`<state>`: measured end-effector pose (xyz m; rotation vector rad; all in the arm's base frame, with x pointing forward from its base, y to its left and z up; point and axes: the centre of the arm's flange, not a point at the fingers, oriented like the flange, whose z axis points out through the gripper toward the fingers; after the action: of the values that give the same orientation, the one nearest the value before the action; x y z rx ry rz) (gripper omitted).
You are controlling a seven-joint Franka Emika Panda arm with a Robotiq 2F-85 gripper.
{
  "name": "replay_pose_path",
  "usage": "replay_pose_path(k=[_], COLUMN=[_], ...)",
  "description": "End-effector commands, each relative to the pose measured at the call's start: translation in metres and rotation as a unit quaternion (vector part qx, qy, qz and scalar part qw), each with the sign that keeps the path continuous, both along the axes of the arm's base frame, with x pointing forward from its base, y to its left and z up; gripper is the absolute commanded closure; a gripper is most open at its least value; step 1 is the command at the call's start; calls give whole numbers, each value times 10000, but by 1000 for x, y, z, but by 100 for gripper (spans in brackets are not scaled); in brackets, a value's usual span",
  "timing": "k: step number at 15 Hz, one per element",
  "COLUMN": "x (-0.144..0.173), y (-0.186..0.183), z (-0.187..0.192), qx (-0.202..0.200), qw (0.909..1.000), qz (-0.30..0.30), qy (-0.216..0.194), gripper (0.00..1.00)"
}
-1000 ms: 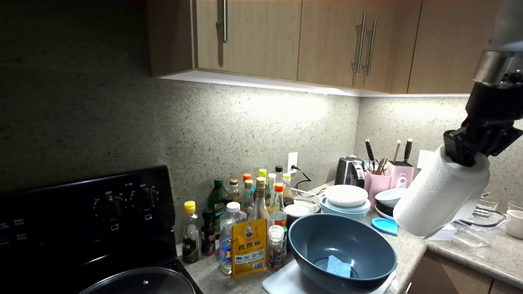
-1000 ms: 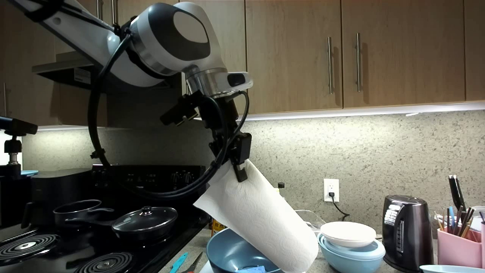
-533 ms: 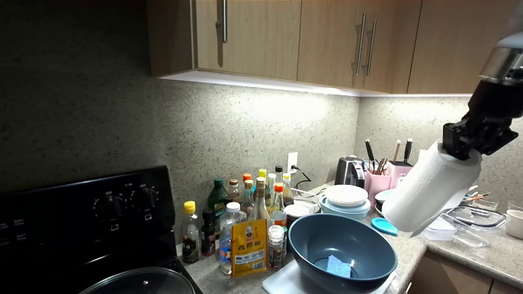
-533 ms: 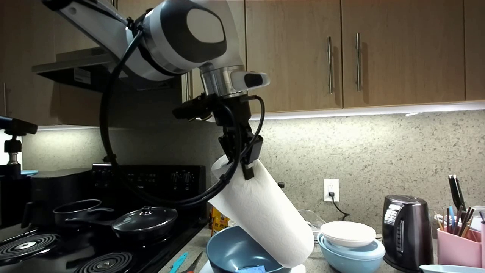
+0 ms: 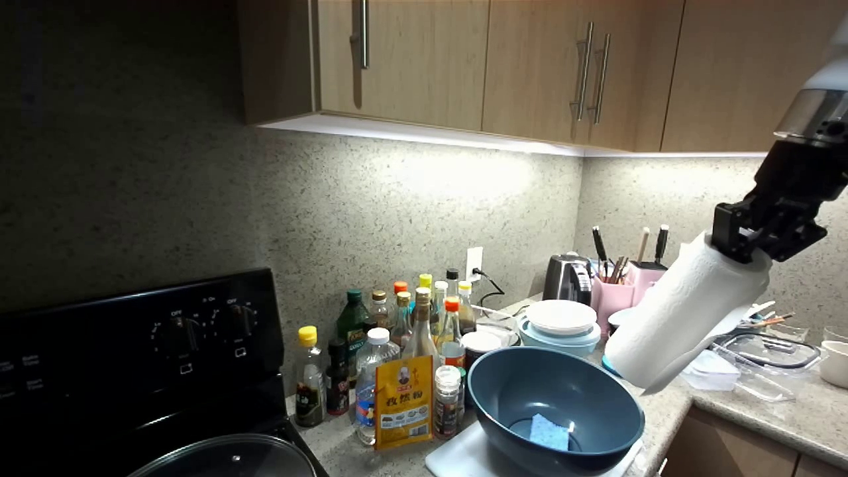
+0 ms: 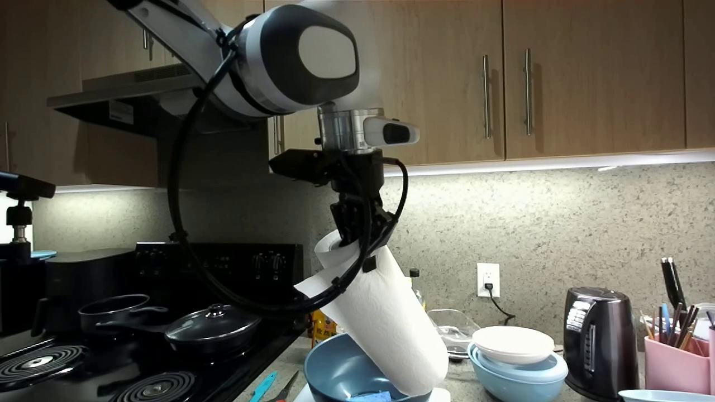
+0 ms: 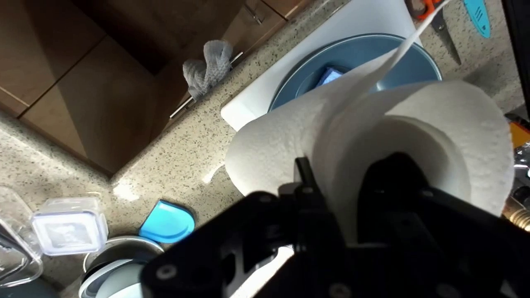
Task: Pick up the kitchen paper from the bowl and put it on the counter
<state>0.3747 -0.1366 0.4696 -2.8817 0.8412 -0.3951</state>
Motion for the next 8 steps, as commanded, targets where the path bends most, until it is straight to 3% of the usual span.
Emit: replay_pose_path(k=[1,8], x=[9,10], y=[-15,-36], z=[3,12], qx=[209,358], qw=[9995,9976], qz=[-41,-203], qy=[226,561], gripper=[97,97])
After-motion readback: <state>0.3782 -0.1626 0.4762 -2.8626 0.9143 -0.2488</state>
